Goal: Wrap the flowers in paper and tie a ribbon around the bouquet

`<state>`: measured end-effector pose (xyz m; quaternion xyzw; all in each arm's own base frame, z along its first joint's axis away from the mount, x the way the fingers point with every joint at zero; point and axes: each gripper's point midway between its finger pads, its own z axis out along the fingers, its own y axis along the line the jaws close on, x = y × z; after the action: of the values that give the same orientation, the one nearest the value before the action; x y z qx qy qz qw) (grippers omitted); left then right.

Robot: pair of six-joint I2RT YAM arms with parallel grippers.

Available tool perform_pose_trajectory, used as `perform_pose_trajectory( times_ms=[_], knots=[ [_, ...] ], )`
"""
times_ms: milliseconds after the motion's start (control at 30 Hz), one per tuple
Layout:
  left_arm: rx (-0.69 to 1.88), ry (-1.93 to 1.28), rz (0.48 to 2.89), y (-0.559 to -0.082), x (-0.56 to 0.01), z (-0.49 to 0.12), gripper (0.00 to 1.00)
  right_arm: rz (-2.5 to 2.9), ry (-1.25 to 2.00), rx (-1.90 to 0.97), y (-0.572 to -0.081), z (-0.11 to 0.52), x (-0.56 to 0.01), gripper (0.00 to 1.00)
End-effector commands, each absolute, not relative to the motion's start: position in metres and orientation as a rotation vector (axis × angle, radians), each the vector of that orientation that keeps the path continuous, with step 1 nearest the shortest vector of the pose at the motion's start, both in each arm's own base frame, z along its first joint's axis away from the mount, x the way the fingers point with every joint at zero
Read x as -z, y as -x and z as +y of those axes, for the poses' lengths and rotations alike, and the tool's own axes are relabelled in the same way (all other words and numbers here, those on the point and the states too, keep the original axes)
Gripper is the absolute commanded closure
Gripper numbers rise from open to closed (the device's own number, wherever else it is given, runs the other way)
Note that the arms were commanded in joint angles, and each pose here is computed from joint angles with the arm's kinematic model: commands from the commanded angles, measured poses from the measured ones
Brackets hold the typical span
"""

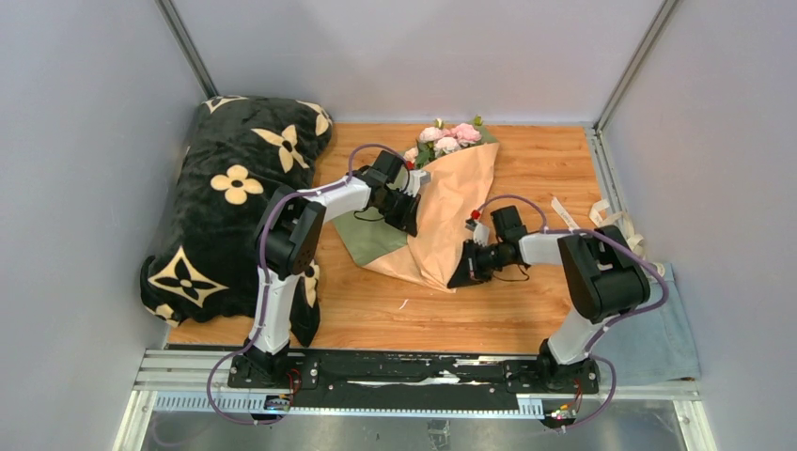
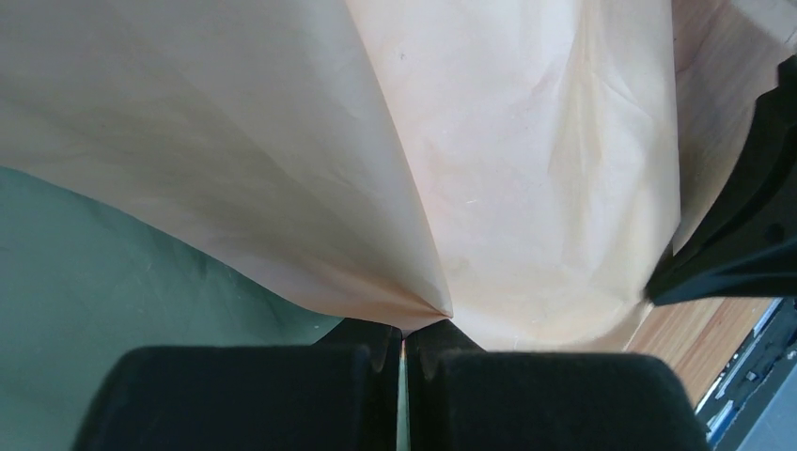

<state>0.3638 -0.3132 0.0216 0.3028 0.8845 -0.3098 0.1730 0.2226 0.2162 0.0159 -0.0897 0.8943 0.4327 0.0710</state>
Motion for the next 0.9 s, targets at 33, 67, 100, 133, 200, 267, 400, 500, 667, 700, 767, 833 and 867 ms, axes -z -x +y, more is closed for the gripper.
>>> perform_pose_trajectory(
  times_ms=[33,67,100,133,200,267,400,500,667,700,767,833,867],
  knots=[
    [0.725,-0.845,2.526,-0.374,-0.005,-0.290,1.00,2.911,0.041,-0.989,-0.190,0.152,0.008,1.00],
    [0.733,-0.846,2.527,-0.373,-0.005,-0.290,1.00,2.921,0.060,-0.944,-0.189,0.148,0.003,1.00],
    [0.740,-0.846,2.527,-0.371,-0.004,-0.291,1.00,2.907,0.093,-0.931,-0.192,0.148,-0.003,1.00],
    [0.751,-0.844,2.524,-0.371,-0.005,-0.292,1.00,2.878,0.129,-0.937,-0.197,0.152,-0.011,1.00],
    [0.766,-0.842,2.524,-0.369,-0.005,-0.293,1.00,2.791,0.261,-0.967,-0.209,0.169,-0.033,1.00],
    [0.766,-0.839,2.526,-0.368,-0.004,-0.293,1.00,2.660,0.425,-1.006,-0.229,0.198,-0.061,1.00],
    [0.768,-0.833,2.527,-0.368,-0.004,-0.293,1.00,2.496,0.491,-1.230,-0.254,0.251,-0.081,1.00],
    [0.759,-0.826,2.530,-0.369,-0.004,-0.292,1.00,2.521,0.438,-1.269,-0.268,0.266,-0.064,1.00],
    [0.757,-0.830,2.516,-0.373,-0.012,-0.294,0.99,2.649,0.422,-1.278,-0.257,0.274,-0.018,1.00],
    [0.756,-0.837,2.504,-0.375,-0.017,-0.295,0.91,2.682,0.408,-1.244,-0.255,0.270,-0.009,1.00],
    [0.745,-0.845,2.486,-0.379,-0.031,-0.294,0.64,2.765,0.358,-1.153,-0.248,0.256,0.008,1.00],
    [0.738,-0.821,2.457,-0.386,-0.055,-0.288,0.43,2.805,0.323,-1.085,-0.247,0.246,0.018,1.00],
    [0.736,-0.786,2.445,-0.390,-0.069,-0.281,0.37,2.816,0.316,-1.072,-0.246,0.244,0.022,1.00]
  ],
)
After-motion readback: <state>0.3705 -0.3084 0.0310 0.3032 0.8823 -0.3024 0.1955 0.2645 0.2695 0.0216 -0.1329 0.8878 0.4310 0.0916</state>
